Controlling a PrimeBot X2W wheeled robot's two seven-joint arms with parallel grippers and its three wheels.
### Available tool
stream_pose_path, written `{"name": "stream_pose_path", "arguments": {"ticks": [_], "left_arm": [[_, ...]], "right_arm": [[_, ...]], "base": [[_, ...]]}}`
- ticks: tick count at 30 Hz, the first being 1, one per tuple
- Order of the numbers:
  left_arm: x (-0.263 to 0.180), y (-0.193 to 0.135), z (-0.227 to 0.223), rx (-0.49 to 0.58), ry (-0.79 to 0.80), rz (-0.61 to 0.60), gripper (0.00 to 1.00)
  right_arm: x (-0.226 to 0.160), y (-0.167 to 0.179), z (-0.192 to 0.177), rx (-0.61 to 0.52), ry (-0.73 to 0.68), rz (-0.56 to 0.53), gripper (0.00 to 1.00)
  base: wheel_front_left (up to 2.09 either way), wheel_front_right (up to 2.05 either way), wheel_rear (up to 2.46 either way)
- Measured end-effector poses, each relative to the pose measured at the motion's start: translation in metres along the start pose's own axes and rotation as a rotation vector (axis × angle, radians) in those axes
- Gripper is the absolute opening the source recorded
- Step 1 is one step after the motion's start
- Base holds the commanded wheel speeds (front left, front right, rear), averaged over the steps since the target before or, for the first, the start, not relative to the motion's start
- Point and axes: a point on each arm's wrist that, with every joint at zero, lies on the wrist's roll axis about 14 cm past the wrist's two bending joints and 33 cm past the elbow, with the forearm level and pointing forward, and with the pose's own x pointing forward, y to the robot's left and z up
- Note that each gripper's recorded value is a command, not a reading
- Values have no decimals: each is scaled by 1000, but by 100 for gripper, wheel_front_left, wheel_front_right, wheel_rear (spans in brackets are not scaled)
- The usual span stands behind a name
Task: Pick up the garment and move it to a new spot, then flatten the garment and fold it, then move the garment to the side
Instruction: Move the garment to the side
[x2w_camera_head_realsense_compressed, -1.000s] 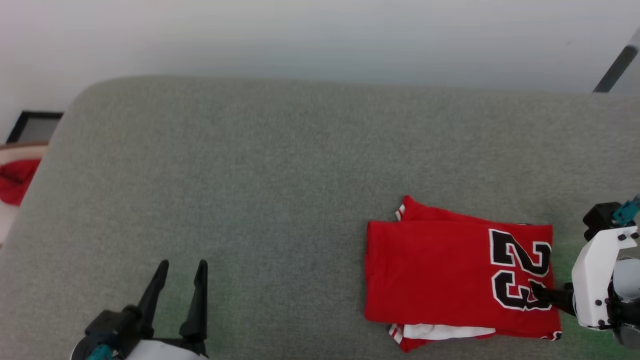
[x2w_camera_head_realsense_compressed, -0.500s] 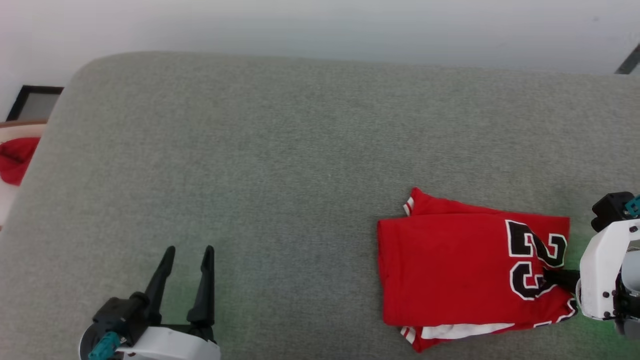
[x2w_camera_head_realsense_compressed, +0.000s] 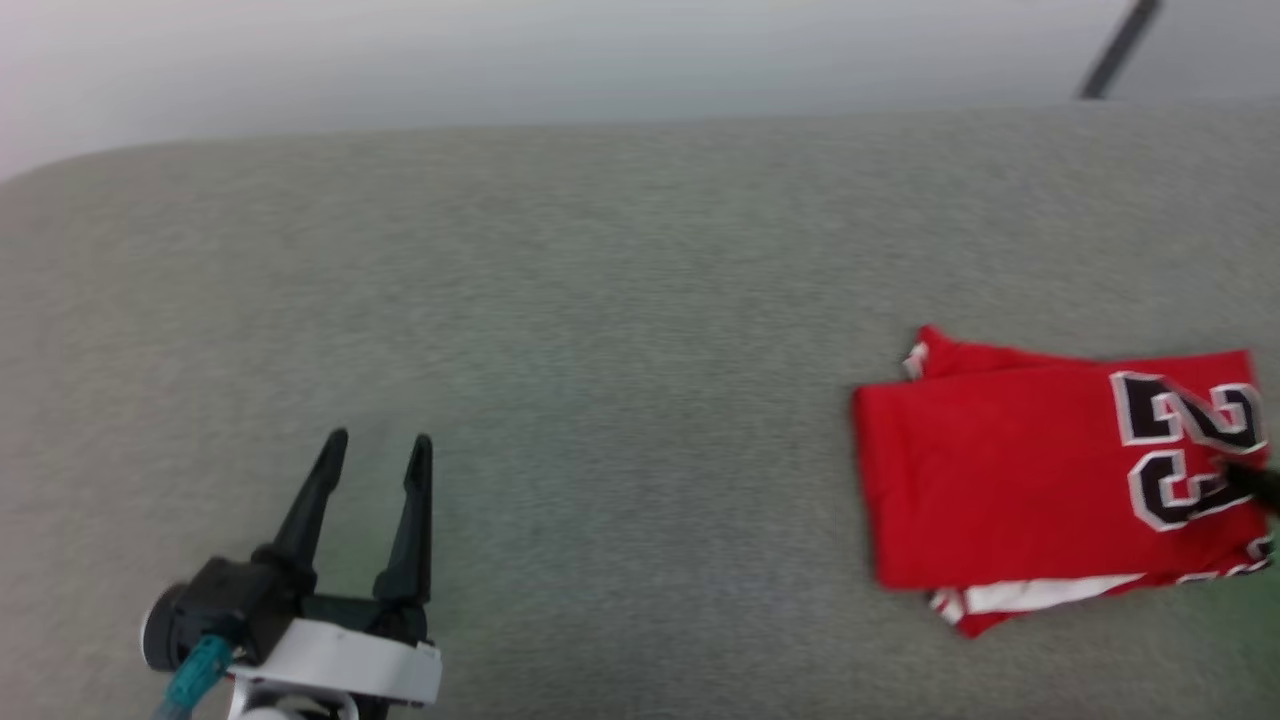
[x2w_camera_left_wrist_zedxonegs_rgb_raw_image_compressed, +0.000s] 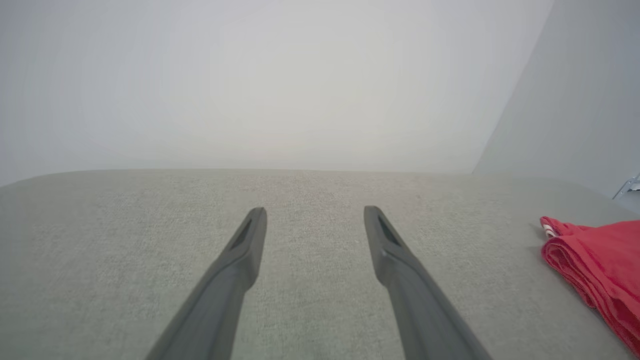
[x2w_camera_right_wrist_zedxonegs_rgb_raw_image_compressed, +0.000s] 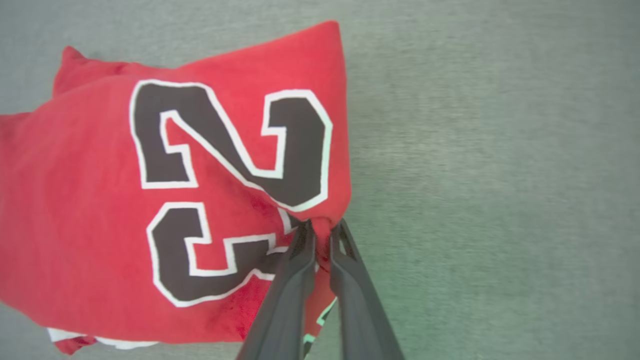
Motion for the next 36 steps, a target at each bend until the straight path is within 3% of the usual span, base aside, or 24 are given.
{"name": "stream_pose_path", "arguments": {"ticks": [6, 13, 17, 25, 36], "left_arm": [[33, -41, 5, 16, -36, -152, 100], [59, -72, -4, 26, -41, -272, 100], [68, -75, -14, 35, -25, -300, 100], [84, -66, -26, 63, -17, -311, 100], [90, -65, -27, 79, -30, -316, 100]], "right_arm": [[-30, -64, 3, 115, -92, -157, 0], [-50, -112, -1, 210, -171, -286, 0], [-48, -127, 8, 210, -209, -341, 0], [-39, -157, 34, 107, -222, -472, 0], [-24, -172, 22, 80, -165, -536, 0]], "base": [[0, 0, 0], [0, 0, 0], [0, 0, 0], [0, 0, 0], [0, 0, 0]]}}
